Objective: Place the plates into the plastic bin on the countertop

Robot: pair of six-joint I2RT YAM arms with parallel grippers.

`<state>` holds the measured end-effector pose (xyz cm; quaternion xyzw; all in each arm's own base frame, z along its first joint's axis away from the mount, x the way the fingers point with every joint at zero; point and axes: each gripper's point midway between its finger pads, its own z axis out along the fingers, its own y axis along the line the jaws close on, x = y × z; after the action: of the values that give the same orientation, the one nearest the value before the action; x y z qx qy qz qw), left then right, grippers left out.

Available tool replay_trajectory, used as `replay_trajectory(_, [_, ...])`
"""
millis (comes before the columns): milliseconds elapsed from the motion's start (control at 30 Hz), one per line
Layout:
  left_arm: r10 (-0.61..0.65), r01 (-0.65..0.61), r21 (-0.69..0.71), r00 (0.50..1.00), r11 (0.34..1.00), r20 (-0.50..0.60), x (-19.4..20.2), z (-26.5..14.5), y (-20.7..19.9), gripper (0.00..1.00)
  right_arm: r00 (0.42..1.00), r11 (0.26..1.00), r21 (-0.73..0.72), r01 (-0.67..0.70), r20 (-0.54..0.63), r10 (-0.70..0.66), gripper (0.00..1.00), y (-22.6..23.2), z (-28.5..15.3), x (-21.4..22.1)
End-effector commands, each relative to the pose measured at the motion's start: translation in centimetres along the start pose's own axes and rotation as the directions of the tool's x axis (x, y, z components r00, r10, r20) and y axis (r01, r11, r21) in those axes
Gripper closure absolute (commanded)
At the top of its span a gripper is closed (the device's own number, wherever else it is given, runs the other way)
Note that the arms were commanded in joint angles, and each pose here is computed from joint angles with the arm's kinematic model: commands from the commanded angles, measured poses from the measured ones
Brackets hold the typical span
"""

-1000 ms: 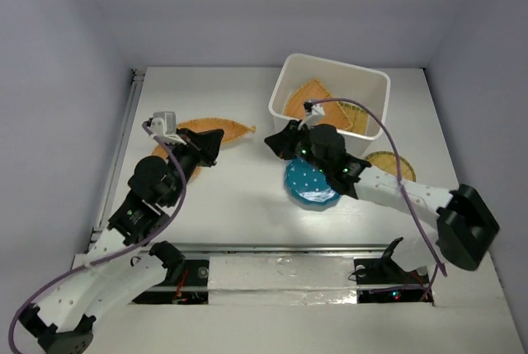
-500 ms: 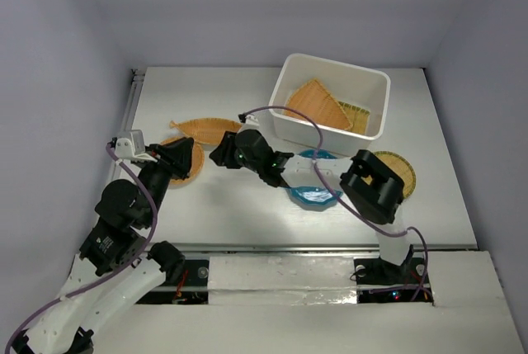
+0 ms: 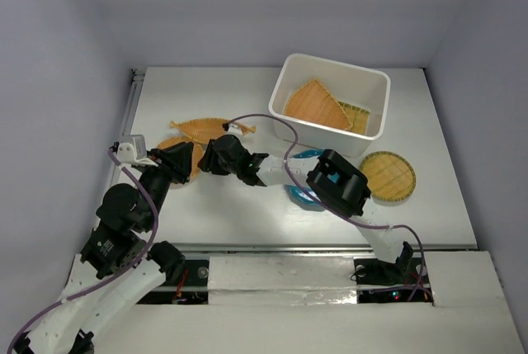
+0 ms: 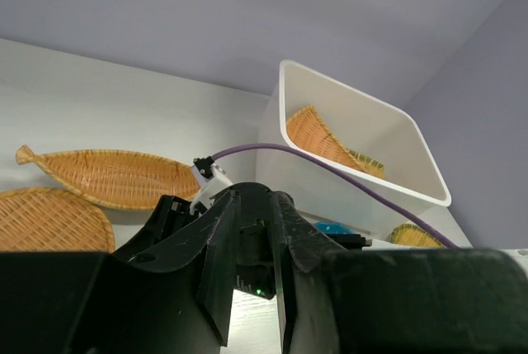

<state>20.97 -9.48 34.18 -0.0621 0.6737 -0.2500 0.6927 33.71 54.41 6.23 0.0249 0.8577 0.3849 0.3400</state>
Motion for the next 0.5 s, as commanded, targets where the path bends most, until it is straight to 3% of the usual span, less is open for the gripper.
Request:
replay_trajectory(0, [0.005,-0.006,0.026,1.000,1.000,0.022,-0.3,-0.1,-0.3,0.81,0.999,0.999,-0.036,-0.037,0.007,0.037,0.52,2.0,0.4,-0.1])
replay_trajectory(467, [0.007,-0.008,0.033,1.000,0.999,0.029,-0.4,-0.3,-0.3,0.80,0.997,0.995,-0.076,-0.071,-0.046,0.068,0.58,2.4,2.4,2.2])
